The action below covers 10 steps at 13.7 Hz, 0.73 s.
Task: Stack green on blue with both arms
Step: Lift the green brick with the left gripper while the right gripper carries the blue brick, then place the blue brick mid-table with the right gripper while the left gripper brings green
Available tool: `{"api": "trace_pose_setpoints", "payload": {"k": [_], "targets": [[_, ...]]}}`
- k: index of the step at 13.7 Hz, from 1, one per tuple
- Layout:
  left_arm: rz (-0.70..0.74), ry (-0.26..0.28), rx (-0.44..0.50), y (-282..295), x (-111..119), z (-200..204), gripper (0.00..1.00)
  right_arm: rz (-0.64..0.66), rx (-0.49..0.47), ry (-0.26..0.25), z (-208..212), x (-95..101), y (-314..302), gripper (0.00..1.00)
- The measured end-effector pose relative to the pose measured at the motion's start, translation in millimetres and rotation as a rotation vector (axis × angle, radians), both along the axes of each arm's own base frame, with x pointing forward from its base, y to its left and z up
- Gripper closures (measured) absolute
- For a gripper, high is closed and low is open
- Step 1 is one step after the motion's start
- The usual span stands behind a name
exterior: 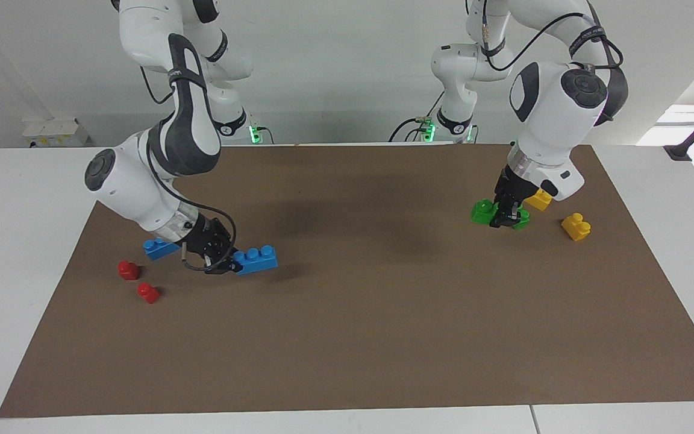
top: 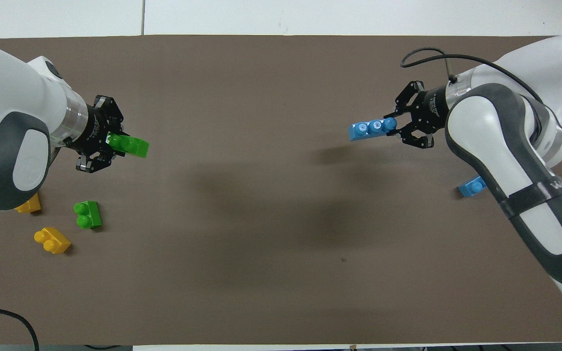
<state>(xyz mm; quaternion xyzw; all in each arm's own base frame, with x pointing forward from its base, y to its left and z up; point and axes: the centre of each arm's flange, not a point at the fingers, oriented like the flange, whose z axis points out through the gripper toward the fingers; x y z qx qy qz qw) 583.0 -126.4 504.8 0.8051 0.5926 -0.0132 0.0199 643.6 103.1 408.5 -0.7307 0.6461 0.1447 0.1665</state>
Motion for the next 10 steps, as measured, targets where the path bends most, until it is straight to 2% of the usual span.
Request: {"api": "trace_pose_setpoints", "payload": {"k": [3,5,7,10], "targets": [[0.005,0.0,-0.001,-1,0,1,0.66,-0.035,0.006,0.045,-2,-10.6,53,0.66],[0.016,0.001,-0.002,-9,-2,1,0.66,-0.065,0.0,0.037,-11,-23.6,100,0.66],[0.034,0.002,-0.002,-24,-6,1,0.66,-0.059,-0.012,0.025,-28,-44.9,143,0.66],[0.141,-0.001,-0.006,-46,-11,2,0.66,-0.083,-0.006,0.01,-49,-68.0,169,0.66]]}}
